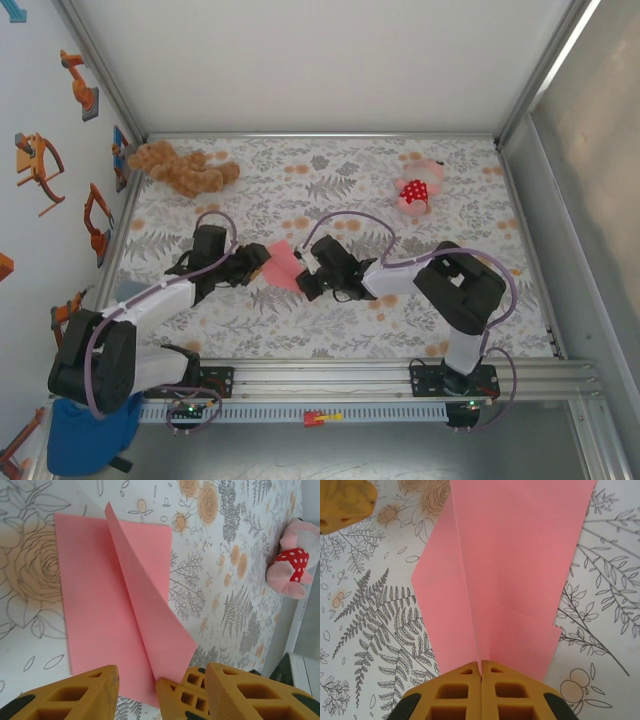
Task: Fold a paper plane with a square sheet of paper (pick it up from the middle)
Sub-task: Fourth fold the wing at the center of the table.
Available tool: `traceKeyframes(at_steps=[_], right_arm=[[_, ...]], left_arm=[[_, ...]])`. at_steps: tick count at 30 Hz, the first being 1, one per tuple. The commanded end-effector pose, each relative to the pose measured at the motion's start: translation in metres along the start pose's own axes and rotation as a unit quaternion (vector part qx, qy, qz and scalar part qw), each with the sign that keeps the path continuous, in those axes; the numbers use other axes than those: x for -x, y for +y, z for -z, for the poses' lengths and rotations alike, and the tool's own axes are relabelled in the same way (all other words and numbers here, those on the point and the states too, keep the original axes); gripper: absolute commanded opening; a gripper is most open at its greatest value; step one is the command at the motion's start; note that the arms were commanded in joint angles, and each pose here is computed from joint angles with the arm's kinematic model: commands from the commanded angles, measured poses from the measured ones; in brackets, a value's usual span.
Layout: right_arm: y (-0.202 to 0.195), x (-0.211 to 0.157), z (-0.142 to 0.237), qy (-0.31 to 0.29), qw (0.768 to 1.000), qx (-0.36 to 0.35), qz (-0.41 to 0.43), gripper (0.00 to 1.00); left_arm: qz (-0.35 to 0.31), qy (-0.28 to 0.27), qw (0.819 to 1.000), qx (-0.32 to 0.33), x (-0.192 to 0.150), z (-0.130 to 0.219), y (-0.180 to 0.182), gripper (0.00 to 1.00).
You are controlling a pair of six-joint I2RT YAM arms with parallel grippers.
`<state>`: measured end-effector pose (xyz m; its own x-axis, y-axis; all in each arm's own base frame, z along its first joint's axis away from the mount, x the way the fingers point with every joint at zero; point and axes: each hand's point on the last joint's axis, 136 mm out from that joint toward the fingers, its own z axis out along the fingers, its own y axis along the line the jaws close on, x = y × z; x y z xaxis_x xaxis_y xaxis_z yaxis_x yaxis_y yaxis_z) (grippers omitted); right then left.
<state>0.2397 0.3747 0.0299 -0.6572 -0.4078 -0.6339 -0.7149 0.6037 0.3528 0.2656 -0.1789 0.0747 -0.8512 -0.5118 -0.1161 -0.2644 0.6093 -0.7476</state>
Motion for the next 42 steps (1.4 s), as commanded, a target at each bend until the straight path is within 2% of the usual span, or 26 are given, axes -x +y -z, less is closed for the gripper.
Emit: traceKeyframes(at_steps=[1, 8, 18, 24, 31, 42], right_arm=[[0.008, 0.0, -0.001, 0.007, 0.998, 0.051, -0.041, 0.0], [0.009, 0.002, 0.0, 0.018, 0.992, 0.092, -0.083, 0.0], [0.003, -0.002, -0.001, 0.034, 0.986, 0.109, -0.12, 0.0], [0.0, -0.003, -0.001, 0.033, 0.984, 0.113, -0.135, 0.0], [-0.002, -0.002, -0.001, 0.031, 0.982, 0.116, -0.145, 0.0], [-0.004, -0.004, -0.003, 0.034, 0.982, 0.113, -0.15, 0.0]], left_arm=[[-0.009, -0.025, 0.999, -0.026, 0.003, 0.007, -0.012, 0.5], [-0.022, -0.016, 0.999, -0.018, -0.009, 0.002, -0.008, 0.52], [-0.039, 0.028, 0.999, 0.009, -0.023, -0.026, -0.008, 0.54], [-0.053, 0.034, 0.998, 0.029, -0.023, -0.039, -0.007, 0.54], [-0.071, 0.033, 0.994, 0.073, -0.023, -0.044, 0.004, 0.47], [-0.081, 0.03, 0.993, 0.077, -0.023, -0.045, 0.004, 0.39]])
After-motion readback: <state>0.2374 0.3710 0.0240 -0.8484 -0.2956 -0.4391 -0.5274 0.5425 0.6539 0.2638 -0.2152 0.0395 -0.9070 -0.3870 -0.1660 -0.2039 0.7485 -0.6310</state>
